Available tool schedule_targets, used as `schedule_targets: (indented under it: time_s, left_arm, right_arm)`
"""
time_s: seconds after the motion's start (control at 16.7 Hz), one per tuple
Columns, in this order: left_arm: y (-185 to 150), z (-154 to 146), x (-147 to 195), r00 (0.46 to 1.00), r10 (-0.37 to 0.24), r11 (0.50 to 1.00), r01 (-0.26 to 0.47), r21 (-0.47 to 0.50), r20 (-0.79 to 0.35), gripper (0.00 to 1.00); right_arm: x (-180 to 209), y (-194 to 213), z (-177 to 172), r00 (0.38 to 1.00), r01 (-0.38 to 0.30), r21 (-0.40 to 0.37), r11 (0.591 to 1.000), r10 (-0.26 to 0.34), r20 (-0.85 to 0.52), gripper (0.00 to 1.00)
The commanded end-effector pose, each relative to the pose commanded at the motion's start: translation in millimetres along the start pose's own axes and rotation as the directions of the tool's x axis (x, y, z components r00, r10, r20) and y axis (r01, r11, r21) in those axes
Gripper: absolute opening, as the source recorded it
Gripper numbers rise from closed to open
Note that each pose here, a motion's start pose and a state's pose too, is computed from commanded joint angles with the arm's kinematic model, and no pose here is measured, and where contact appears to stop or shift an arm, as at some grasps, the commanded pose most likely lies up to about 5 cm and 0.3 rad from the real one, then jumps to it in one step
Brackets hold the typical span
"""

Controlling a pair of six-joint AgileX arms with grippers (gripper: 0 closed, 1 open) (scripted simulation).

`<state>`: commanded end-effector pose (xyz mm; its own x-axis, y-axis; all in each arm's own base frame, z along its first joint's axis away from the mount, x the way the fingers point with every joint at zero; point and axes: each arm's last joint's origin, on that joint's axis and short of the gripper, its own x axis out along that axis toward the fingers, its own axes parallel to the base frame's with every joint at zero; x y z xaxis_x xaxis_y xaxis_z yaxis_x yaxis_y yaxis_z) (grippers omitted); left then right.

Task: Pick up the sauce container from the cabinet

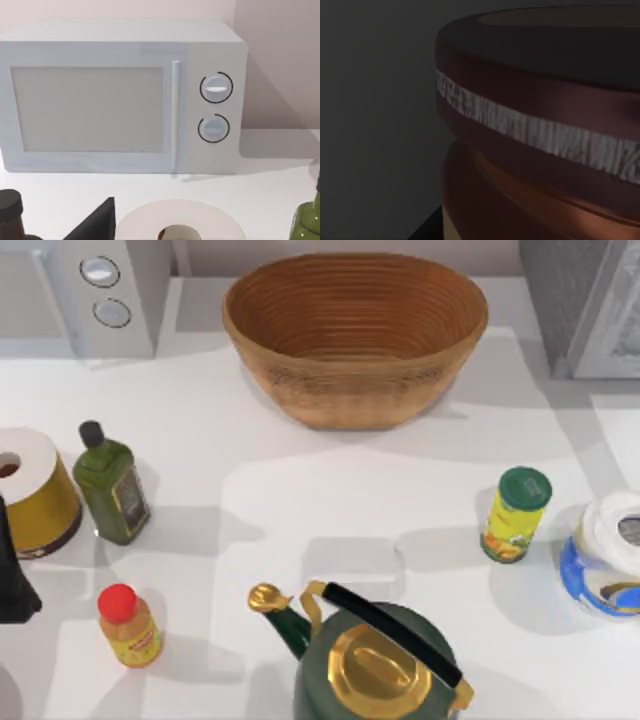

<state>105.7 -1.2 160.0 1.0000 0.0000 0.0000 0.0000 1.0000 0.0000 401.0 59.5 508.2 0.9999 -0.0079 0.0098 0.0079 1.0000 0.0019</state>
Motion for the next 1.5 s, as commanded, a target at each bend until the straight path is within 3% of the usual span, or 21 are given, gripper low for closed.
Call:
schedule_targets:
  time_s: [0.24,0.66,1.2,1.5]
  left_arm:
    - [0,0,0,1.0,0.0,1.0,0.0,0.0,0.0,1.0]
    - [0,0,0,1.0,0.0,1.0,0.0,0.0,0.0,1.0]
    - [0,0,0,1.0,0.0,1.0,0.0,0.0,0.0,1.0]
    - [0,0,0,1.0,0.0,1.0,0.0,0.0,0.0,1.0]
  right_arm:
    - [-40,5,20,1.0,-0.002,0.0,1.0,0.002,-0.001,0.0]
    - [-165,2,60,1.0,-0.001,0.001,1.0,0.001,0.006,0.0]
    - [-186,-4,64,1.0,0.001,0.005,1.0,-0.001,0.028,0.0]
    - [-243,-25,55,0.988,-0.023,0.003,1.0,0.022,0.151,0.0]
